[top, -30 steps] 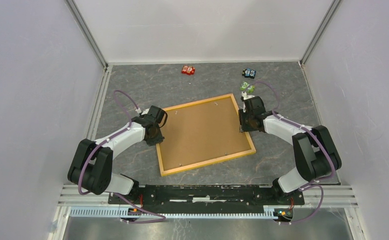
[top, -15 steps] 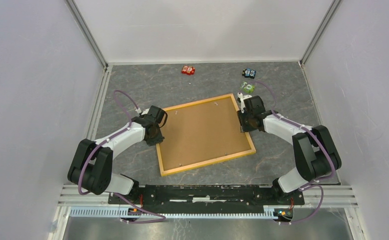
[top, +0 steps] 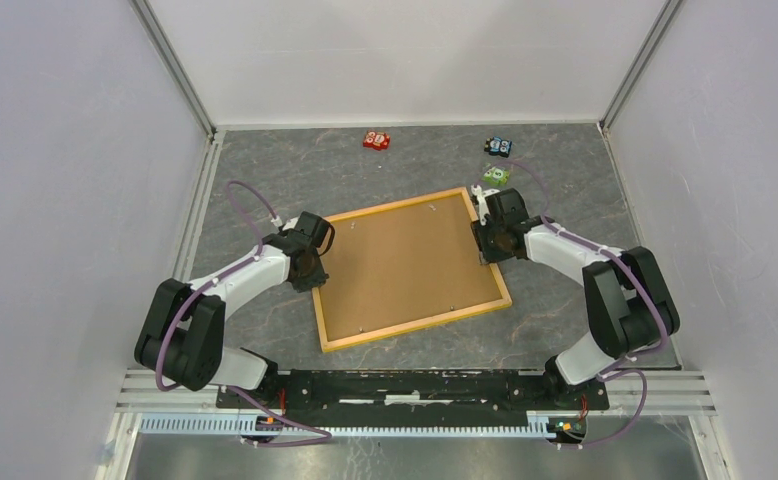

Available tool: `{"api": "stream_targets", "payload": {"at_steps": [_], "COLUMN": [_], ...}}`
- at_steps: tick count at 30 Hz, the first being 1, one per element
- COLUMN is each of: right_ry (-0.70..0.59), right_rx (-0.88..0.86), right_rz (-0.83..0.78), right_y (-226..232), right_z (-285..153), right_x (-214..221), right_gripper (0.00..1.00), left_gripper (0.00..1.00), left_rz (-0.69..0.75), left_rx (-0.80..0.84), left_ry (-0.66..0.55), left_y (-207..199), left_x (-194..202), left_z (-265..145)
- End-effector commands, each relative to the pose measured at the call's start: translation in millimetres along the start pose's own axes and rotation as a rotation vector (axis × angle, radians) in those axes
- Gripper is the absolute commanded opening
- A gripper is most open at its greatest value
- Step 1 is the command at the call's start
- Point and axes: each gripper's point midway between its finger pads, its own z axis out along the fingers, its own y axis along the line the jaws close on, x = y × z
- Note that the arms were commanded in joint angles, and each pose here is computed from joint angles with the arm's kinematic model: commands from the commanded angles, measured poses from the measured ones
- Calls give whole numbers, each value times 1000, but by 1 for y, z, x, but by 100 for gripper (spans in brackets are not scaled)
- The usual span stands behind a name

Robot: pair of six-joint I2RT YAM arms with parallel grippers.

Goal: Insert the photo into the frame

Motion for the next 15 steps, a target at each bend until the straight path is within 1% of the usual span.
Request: {"api": "stream_targets", "payload": {"at_steps": [1, 4, 6, 11, 12, 14, 15], "right_ry": [39, 14, 0, -75, -109, -142, -184], "right_rx": [-145, -233, -314, -473, -496, -524, -543], "right_rz": [-24, -3, 22, 107, 122, 148, 150], "right_y": [29, 45, 59, 87, 91, 99, 105], "right_z": [-7, -12, -16, -33, -38, -43, -47], "right_x": [18, 24, 30, 41, 39, 47, 43], "right_gripper": [46, 57, 60, 63, 63, 62, 62], "left_gripper": [29, 30, 32, 37, 38, 42, 46], "left_rz": [22, 48, 58, 27, 17, 4, -4], "left_rx": [24, 12, 3, 53, 78, 98, 109], "left_ry": [25, 41, 64, 111, 129, 165, 176], "left_y": [-8, -12, -15, -37, -45, -56, -61], "left_x": [4, 1, -1, -2, -1, 1, -1], "left_z": [7, 13, 16, 25, 27, 35, 37]}}
